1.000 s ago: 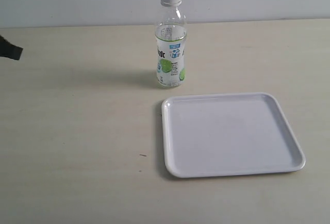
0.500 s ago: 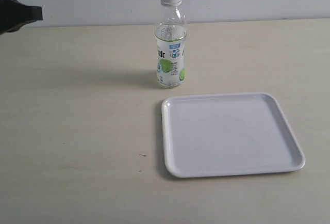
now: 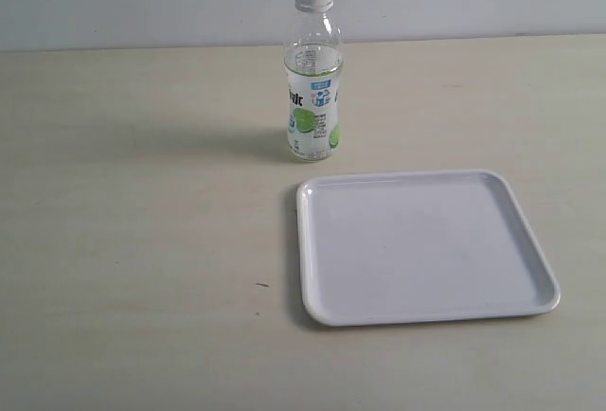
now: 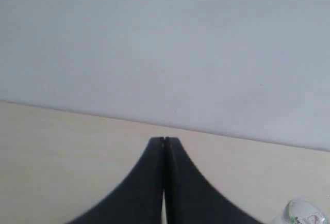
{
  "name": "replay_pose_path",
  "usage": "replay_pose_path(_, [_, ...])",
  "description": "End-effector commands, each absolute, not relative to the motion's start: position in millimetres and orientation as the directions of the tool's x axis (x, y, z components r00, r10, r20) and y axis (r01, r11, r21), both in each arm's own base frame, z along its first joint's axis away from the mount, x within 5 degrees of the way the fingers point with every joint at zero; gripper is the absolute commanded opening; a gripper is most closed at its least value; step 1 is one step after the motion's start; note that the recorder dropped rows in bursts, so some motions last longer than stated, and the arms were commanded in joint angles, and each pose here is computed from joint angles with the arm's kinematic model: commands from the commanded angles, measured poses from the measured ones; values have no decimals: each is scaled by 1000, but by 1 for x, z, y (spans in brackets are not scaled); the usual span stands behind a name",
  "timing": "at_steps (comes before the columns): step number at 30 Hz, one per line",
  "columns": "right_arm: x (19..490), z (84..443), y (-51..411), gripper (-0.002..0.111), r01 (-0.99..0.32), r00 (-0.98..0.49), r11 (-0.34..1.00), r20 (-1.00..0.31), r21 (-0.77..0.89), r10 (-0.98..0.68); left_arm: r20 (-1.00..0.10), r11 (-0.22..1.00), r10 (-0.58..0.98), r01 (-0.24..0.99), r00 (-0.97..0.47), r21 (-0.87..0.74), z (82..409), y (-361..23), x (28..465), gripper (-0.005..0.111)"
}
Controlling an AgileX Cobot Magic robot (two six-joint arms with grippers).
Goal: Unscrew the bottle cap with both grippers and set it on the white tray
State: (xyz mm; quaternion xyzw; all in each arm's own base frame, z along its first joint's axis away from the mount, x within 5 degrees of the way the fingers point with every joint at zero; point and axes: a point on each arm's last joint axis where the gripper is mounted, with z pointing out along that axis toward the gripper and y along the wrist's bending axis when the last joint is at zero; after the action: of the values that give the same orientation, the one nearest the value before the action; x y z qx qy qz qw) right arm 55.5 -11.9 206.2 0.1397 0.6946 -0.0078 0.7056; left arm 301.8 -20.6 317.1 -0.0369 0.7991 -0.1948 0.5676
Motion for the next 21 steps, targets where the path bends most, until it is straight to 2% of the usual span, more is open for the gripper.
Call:
replay_pose_path(1, [55,205,-12,0,207,40,961,-983,185,181,-918,930,-272,168,-289,-328,336,-18,291,0])
replay_pose_path(3, [55,205,-12,0,207,40,961,-983,185,181,-908,921,-312,145,-278,-361,341,-17,287,0])
replay_pose_path(7, [55,205,-12,0,207,40,961,-983,185,181,-843,867,-489,-20,-225,-497,348,-5,279,0])
replay_pose_path(9, [55,205,-12,0,207,40,961,-983,185,181,-846,867,-492,-23,-208,-499,352,-4,274,0])
replay_pose_path(12, [55,205,-12,0,207,40,961,-983,185,181,-897,903,-391,101,-207,-417,361,-9,271,0])
replay_pose_path(14, [55,205,-12,0,207,40,961,-983,185,181,-940,896,-278,298,-200,-329,368,-21,268,0])
replay_pose_path(16, [55,205,-12,0,207,40,961,-983,185,181,-972,827,-174,512,-158,-231,373,-34,261,0])
replay_pose_path(18, [55,205,-12,0,207,40,961,-983,185,181,-987,742,-115,651,-110,-159,373,-43,256,0])
replay_pose_path(21, [55,205,-12,0,207,40,961,-983,185,181,-989,654,-106,741,-105,-148,369,-49,255,0])
